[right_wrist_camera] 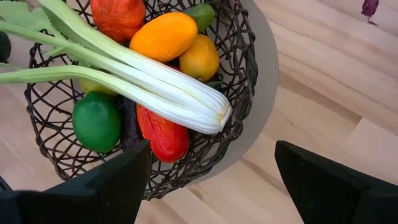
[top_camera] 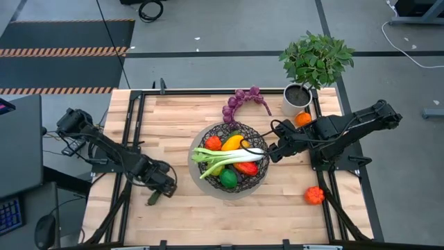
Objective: Build produce basket
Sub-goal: Put the green chili pepper into the black wire basket, then put the orange squash into the black wire basket
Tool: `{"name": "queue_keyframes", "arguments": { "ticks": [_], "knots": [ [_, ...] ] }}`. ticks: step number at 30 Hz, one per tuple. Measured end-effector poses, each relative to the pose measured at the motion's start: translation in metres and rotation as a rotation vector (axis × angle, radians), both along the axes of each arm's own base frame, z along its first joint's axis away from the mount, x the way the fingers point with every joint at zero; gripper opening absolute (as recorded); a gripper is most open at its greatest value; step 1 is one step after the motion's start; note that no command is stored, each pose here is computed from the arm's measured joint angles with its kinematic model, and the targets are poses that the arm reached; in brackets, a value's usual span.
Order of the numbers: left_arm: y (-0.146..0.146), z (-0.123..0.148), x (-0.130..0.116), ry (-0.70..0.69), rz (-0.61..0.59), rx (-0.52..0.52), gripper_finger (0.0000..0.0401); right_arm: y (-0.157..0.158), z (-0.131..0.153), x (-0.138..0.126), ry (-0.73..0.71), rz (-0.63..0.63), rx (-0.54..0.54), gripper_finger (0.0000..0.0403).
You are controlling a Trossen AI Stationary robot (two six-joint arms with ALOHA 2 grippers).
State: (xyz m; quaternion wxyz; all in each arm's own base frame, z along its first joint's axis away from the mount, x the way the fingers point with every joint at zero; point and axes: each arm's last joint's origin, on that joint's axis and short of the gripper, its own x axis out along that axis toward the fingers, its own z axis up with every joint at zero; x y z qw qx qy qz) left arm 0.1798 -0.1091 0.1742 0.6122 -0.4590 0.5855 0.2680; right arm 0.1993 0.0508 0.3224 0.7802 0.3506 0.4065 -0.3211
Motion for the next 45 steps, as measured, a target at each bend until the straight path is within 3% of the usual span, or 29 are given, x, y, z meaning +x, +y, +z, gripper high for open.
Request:
{"name": "queue_keyframes", "arguments": {
  "ticks": [4,10,16,20,25,34,45],
  "knots": [
    [0.004,0.027,0.021,-0.126,-0.006,0.023,0.0094,0.000,0.000,-0.001,0.009,0.000,-0.003,0.0346],
    [0.016,0.083,0.053,-0.357,-0.004,0.116,0.0081,0.000,-0.001,-0.001,0.011,-0.026,0.027,0.0346],
    [0.036,0.146,0.076,-0.614,-0.031,0.242,0.0086,0.002,-0.002,-0.002,0.050,0.043,0.090,0.0346],
    [0.051,0.173,0.087,-0.757,-0.008,0.323,0.0090,0.002,0.001,-0.007,0.057,0.076,0.109,0.0346],
    [0.066,0.174,0.103,-0.818,0.073,0.354,0.0092,-0.002,0.010,-0.019,0.000,0.070,0.116,0.0346],
    [0.064,0.155,0.151,-0.942,0.146,0.342,0.0104,-0.017,0.027,-0.051,-0.074,0.047,0.053,0.0346],
    [0.066,0.146,0.162,-0.945,0.151,0.347,0.0206,-0.026,0.032,-0.069,-0.088,0.029,0.021,0.0346]
  ]
}}
